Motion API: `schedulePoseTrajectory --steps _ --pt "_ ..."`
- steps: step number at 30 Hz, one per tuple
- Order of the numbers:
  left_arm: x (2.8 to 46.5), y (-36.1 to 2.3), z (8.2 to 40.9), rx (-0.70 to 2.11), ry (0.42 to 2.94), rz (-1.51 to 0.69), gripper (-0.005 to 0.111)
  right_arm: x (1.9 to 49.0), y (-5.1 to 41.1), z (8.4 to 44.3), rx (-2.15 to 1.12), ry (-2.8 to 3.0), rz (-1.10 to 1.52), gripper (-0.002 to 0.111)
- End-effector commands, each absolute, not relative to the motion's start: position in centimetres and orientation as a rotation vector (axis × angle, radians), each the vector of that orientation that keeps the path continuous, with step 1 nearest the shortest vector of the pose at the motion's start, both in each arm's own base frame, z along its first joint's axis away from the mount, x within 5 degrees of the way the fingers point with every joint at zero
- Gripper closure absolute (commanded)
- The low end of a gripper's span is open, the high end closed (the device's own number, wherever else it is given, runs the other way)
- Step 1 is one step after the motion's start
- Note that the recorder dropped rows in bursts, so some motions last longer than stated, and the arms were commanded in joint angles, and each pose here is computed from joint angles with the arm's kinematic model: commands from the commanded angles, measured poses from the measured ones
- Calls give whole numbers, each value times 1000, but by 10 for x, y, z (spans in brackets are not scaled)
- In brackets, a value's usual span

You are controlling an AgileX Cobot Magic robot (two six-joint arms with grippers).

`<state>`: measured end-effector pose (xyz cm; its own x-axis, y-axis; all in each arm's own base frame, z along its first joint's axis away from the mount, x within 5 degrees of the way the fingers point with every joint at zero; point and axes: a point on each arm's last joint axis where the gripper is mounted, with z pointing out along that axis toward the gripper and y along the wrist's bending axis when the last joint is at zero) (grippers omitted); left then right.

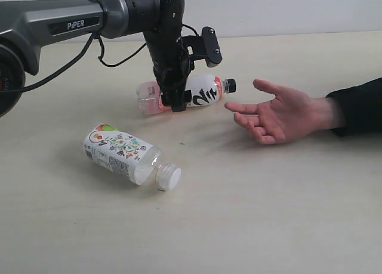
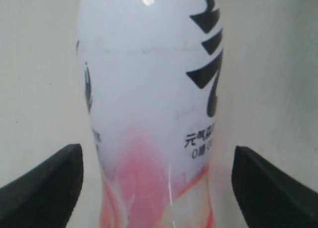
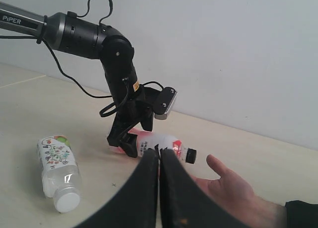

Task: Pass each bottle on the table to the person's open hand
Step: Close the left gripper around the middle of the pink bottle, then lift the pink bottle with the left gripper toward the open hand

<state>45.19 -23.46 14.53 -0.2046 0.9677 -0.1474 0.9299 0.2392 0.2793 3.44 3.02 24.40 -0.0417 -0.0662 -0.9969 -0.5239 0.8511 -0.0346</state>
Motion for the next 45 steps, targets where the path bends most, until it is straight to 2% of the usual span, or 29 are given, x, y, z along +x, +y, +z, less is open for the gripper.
schedulePoseTrajectory --steps 1,24,28,35,41,45 --pt "453 -234 147 1729 2249 184 28 34 30 244 -474 1580 395 106" --pt "453 -233 139 1731 2276 185 30 34 30 244 -475 1580 394 106" --pt "453 -233 140 1730 2275 185 49 34 30 244 -475 1580 394 106" --pt "453 -233 146 1719 2261 188 106 34 30 244 -475 1580 394 106" --pt "451 -232 177 1638 2246 188 107 34 30 244 -475 1580 394 106" --pt "446 -231 212 1381 2318 142 107 34 30 244 -475 1580 394 106"
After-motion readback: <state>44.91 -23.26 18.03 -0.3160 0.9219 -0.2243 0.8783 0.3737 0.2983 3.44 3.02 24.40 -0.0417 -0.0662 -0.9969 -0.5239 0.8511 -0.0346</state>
